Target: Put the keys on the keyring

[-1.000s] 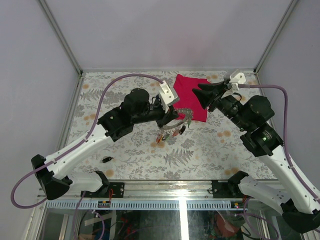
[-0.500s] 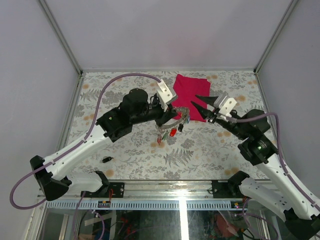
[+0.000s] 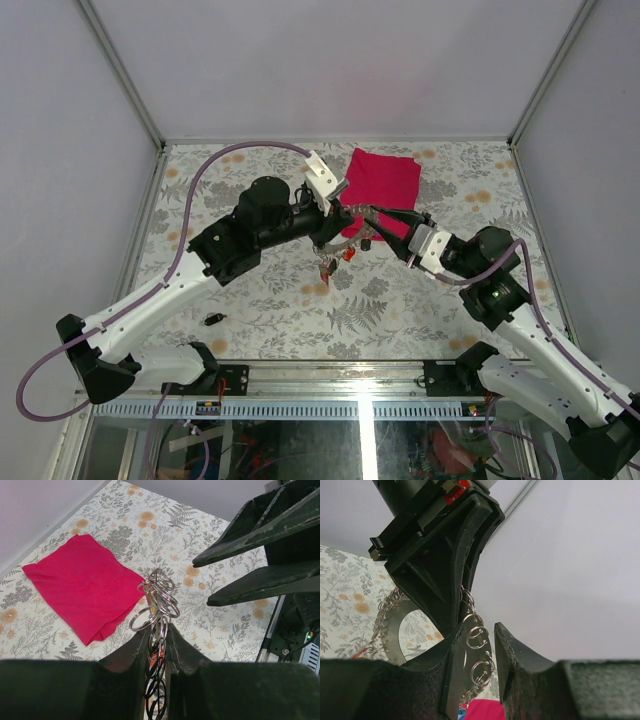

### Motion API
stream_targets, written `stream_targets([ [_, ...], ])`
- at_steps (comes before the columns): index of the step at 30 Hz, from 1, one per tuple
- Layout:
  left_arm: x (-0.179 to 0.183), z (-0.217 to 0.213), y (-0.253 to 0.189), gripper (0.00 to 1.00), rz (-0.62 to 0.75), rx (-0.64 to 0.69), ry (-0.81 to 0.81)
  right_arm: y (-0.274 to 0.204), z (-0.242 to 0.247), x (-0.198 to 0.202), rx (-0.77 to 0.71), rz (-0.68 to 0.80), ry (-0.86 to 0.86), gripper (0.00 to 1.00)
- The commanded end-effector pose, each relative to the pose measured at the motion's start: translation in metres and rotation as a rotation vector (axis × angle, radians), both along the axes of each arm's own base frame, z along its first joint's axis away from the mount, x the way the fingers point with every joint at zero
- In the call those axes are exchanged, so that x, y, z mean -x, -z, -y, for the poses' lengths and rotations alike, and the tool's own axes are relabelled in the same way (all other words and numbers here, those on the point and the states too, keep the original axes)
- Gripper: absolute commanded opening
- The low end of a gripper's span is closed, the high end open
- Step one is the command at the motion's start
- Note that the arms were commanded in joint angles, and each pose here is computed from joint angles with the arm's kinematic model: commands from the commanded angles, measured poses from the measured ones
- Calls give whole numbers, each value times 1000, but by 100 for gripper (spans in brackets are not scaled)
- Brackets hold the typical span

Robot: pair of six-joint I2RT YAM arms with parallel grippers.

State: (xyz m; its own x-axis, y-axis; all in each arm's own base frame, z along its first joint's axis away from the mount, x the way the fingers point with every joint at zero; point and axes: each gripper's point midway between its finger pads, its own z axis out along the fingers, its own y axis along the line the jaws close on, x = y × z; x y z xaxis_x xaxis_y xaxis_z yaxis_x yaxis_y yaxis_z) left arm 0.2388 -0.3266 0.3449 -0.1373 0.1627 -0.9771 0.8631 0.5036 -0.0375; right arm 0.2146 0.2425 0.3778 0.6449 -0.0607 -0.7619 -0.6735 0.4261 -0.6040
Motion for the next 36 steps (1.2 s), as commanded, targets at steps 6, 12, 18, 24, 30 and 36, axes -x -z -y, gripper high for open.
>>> stream_targets([
  [6, -3, 2, -54, 0, 97, 144, -25, -13, -6, 1, 52, 186, -16, 39],
  [12, -3, 2, -56, 0, 99, 148, -25, -2, -10, -8, 107, 194, 6, 41],
  [18, -3, 2, -56, 0, 101, 149, -23, 4, -15, -13, 139, 198, 18, 41],
  [24, -2, 2, -56, 0, 103, 148, -19, -1, -16, -20, 125, 201, 52, 38],
  [30, -1, 0, -57, 0, 106, 149, -24, -7, -13, -24, 101, 204, 87, 29],
  [36, -2, -1, -56, 0, 108, 146, -26, -16, -7, -26, 63, 191, 124, 13],
])
